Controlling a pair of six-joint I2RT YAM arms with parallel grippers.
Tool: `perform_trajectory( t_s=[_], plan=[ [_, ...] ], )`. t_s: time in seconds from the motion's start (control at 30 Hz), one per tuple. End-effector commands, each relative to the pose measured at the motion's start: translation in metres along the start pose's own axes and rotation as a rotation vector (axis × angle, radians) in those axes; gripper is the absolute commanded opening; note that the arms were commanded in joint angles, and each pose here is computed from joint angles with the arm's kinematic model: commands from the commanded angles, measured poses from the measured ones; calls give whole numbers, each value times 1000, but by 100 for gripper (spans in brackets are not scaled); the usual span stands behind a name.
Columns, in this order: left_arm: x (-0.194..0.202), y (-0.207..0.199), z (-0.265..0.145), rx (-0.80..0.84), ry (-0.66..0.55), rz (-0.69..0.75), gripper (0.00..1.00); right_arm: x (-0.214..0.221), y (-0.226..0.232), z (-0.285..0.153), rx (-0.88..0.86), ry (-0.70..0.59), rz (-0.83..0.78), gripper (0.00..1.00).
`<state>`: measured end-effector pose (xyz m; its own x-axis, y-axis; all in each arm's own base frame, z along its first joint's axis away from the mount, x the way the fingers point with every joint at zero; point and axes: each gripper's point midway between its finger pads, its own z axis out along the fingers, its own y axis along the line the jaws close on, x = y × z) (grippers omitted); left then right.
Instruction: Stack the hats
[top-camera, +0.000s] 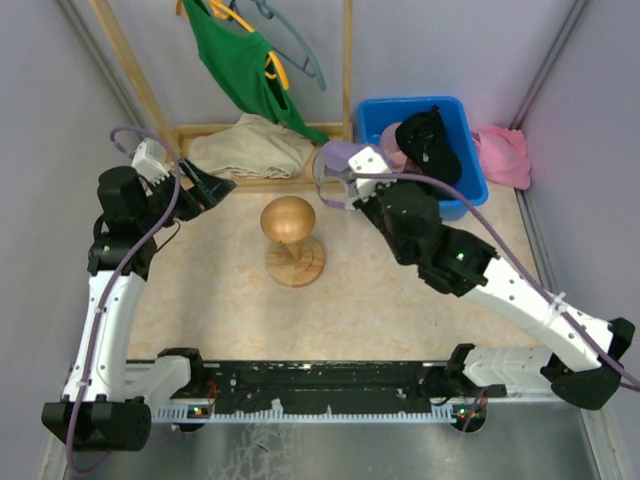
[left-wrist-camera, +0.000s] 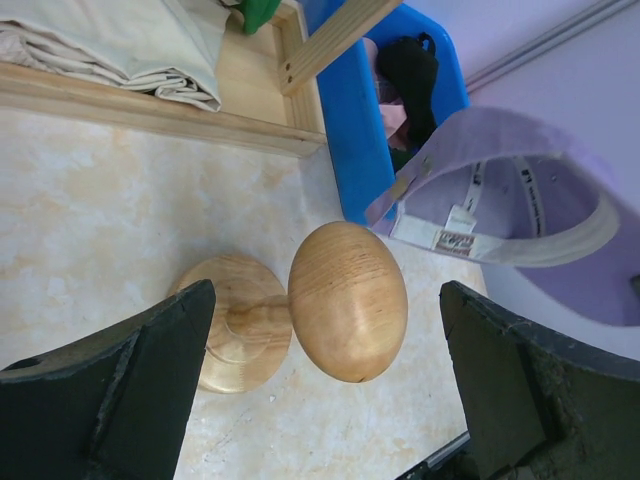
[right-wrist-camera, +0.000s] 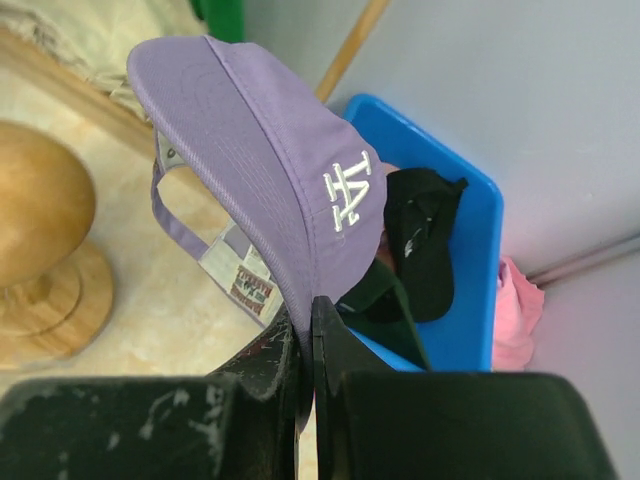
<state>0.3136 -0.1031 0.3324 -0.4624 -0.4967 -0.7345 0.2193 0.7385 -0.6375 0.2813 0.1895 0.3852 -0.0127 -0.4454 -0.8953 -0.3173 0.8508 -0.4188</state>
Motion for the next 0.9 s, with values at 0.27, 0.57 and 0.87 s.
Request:
perform_trajectory(
  t_s=[0.27, 0.57, 0.87],
  plan=[
    [-1, 3, -9, -9, -8, -37, 99, -35, 69, 9, 42, -124, -134, 0],
    [3, 6, -9, -14, -7, -40, 99, -42, 144, -14, -117, -164, -262, 0],
    [11, 11, -5, -2, 1, -63, 99, -8, 191, -59, -206, -164, -434, 0]
  ],
)
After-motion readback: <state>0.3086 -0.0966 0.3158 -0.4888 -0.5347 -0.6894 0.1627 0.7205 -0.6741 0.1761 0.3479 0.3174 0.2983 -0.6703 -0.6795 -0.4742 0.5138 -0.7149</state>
